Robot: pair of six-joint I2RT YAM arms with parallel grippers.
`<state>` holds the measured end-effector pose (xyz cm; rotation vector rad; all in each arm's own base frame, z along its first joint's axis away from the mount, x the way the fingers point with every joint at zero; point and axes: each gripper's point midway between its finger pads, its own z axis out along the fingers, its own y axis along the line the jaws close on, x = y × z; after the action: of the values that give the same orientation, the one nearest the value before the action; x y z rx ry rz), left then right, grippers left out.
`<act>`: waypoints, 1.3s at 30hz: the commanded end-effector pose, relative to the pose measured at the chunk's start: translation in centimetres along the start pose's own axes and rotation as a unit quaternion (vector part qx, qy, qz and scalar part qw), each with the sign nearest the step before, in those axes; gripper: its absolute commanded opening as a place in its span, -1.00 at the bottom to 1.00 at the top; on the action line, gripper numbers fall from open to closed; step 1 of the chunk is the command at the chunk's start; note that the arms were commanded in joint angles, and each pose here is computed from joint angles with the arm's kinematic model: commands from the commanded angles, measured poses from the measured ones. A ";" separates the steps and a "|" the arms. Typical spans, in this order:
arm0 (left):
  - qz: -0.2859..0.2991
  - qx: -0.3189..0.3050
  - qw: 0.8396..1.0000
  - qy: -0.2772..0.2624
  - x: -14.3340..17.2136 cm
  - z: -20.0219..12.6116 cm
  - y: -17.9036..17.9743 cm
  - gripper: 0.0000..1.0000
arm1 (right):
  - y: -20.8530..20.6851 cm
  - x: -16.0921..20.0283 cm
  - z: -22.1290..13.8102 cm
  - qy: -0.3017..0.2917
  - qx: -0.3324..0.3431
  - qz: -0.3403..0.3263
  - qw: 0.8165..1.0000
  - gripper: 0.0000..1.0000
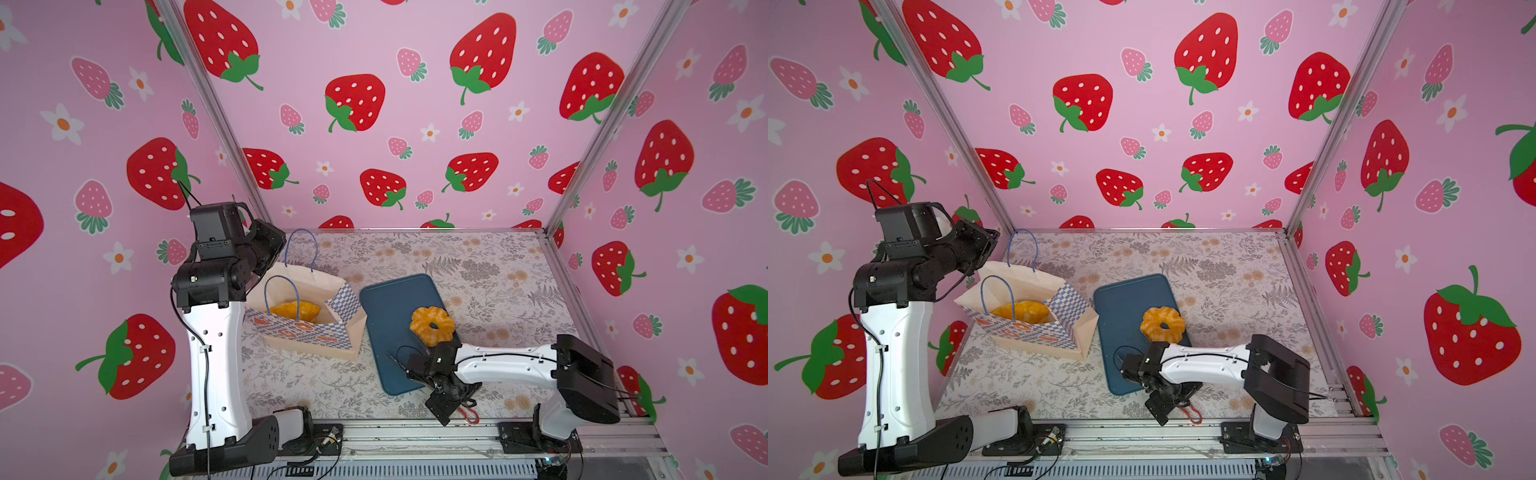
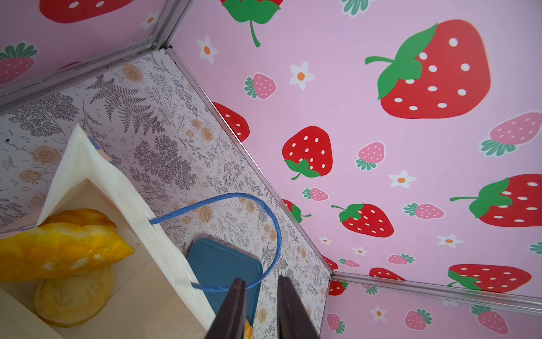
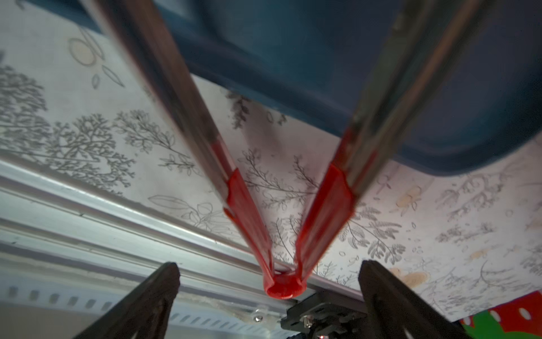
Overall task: Pack bread into a paper bag
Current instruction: Pick up the clamp from the plate, then place the clamp at the center of the board.
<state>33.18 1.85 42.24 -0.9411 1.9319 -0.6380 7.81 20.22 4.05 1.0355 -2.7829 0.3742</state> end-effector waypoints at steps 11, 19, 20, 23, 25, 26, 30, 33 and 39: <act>0.002 -0.006 1.000 0.009 0.4 0.8 0.3 -0.52 | 0.3 -0.8 3.2 -0.019 0.005 0.010 1.000 0.74; 0.004 -0.005 1.000 0.009 0.3 0.8 0.1 -0.52 | -0.6 -0.5 3.2 -0.025 0.019 0.033 0.999 -0.75; 0.006 -0.005 1.000 0.009 0.3 0.8 0.0 -0.52 | -0.7 -0.5 2.8 -0.029 0.020 0.033 0.999 -0.85; 0.006 -0.002 1.000 0.009 0.3 0.8 -0.2 -0.52 | -1.3 -0.4 1.4 -0.039 0.027 0.033 0.998 -1.00; 0.006 -0.001 1.000 0.007 0.2 0.7 -0.2 -0.52 | -1.7 -0.5 0.2 -0.046 0.034 0.032 0.998 -1.00; 0.007 -0.001 1.000 0.007 0.2 0.7 -0.2 -0.52 | -2.0 -0.5 -0.9 -0.053 0.040 0.034 0.997 -1.00; 0.009 0.000 1.000 0.005 0.1 0.7 -0.3 -0.52 | -2.8 -0.5 -4.4 -0.077 0.043 0.035 0.995 -1.00; 0.009 0.002 1.000 0.006 0.1 0.8 -0.3 -0.52 | -2.9 -0.1 -6.4 -0.083 0.029 0.039 0.995 -1.00; 0.006 0.010 1.000 0.012 0.2 1.4 -0.5 -0.52 | -5.0 2.7 -7.4 -0.025 0.042 0.073 0.996 -1.00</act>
<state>33.89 1.60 41.48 -0.9420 1.9554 -0.6435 10.02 20.45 11.62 0.9605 -2.9958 0.3037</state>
